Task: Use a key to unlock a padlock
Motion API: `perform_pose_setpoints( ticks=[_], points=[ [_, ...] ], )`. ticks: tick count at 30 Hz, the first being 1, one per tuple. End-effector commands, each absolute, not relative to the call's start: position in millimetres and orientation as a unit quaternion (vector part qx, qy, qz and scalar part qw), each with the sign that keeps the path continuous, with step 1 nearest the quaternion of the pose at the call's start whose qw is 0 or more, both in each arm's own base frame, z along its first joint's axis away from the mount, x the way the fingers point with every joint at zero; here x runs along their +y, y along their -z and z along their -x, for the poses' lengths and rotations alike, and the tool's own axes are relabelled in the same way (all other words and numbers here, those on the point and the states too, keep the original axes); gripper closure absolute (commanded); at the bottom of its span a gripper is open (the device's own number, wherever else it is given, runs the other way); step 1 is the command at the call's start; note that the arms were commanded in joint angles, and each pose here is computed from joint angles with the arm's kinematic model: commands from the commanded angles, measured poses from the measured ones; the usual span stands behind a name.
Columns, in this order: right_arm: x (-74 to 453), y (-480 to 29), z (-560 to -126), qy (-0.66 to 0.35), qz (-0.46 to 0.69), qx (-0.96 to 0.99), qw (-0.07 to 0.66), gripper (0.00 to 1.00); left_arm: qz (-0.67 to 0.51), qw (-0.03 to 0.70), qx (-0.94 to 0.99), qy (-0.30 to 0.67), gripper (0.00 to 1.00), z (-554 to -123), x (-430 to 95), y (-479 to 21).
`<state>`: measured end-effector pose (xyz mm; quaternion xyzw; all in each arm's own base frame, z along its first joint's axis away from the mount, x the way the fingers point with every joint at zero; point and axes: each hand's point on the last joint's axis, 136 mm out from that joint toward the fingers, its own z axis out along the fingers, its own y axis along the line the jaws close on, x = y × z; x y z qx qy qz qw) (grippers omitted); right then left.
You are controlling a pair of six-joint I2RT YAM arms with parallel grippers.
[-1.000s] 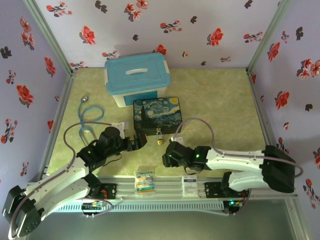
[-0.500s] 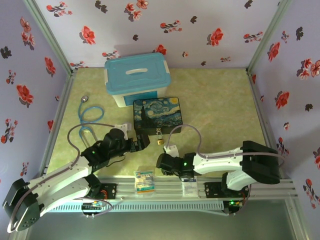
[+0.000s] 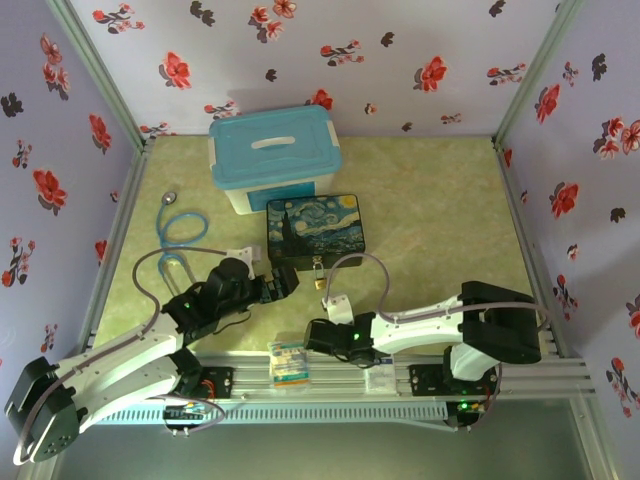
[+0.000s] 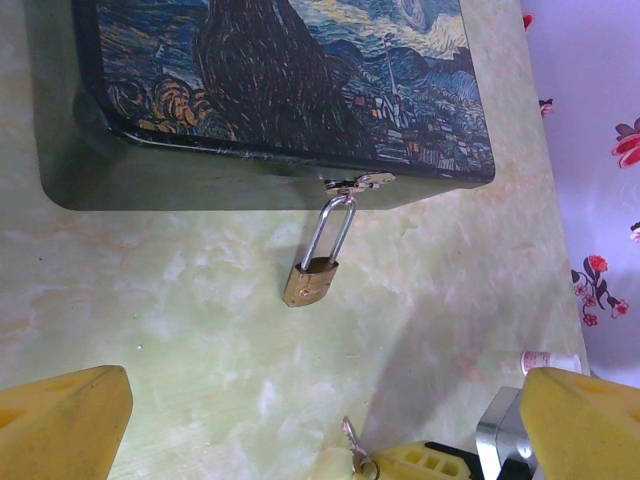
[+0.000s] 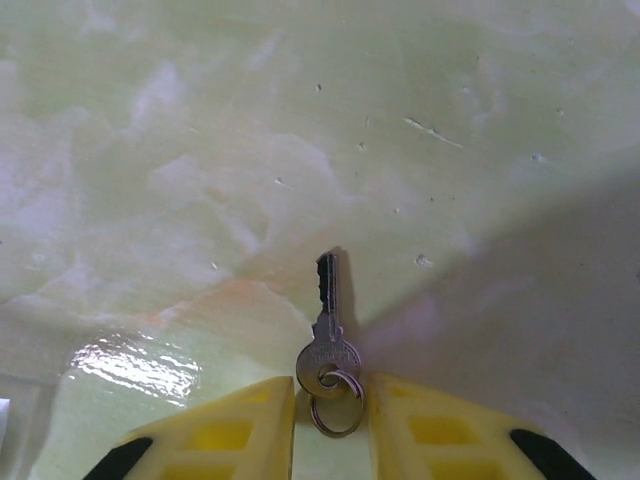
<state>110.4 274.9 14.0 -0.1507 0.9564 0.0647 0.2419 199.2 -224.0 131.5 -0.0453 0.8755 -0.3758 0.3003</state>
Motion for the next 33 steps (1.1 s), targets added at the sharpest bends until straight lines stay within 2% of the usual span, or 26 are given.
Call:
perform_pose_setpoints(
  ticks=[1,3,4,10,14,24,29,33],
  points=[
    [276.7,-5.5,-112.0,-0.078,0.146,0.953,0.253,0.91,0.056,0.303,0.875,0.373,0.0,-198.9,-221.3,-126.2],
    [274.4,-4.9,-112.6,-0.087,0.146,0.952,0.253,0.99,0.06,0.302,0.876,0.372,0.0,-198.7,-220.5,-123.6],
    [274.0,-5.4,-112.5,-0.093,0.149,0.951,0.254,1.0,0.062,0.301,0.876,0.372,0.0,-199.0,-220.3,-122.7],
    [265.4,-20.6,-118.2,-0.141,0.158,0.935,0.283,1.0,0.065,0.29,0.87,0.394,0.0,-198.5,-230.5,-119.1],
    [265.6,-38.7,-119.7,-0.217,0.169,0.911,0.306,1.0,0.053,0.283,0.865,0.41,0.01,-193.8,-244.3,-121.3],
    [248.6,-67.4,-130.8,-0.228,0.196,0.892,0.337,1.0,0.057,0.251,0.848,0.463,0.1,-182.4,-302.2,-120.1],
    [246.8,-81.6,-135.7,-0.256,0.173,0.886,0.347,1.0,0.176,0.234,0.802,0.52,0.13,-186.8,-308.0,-111.8],
    [250.0,-102.4,-142.0,-0.272,0.161,0.873,0.37,1.0,0.246,0.218,0.762,0.558,0.09,-186.7,-307.0,-114.0]
  ],
)
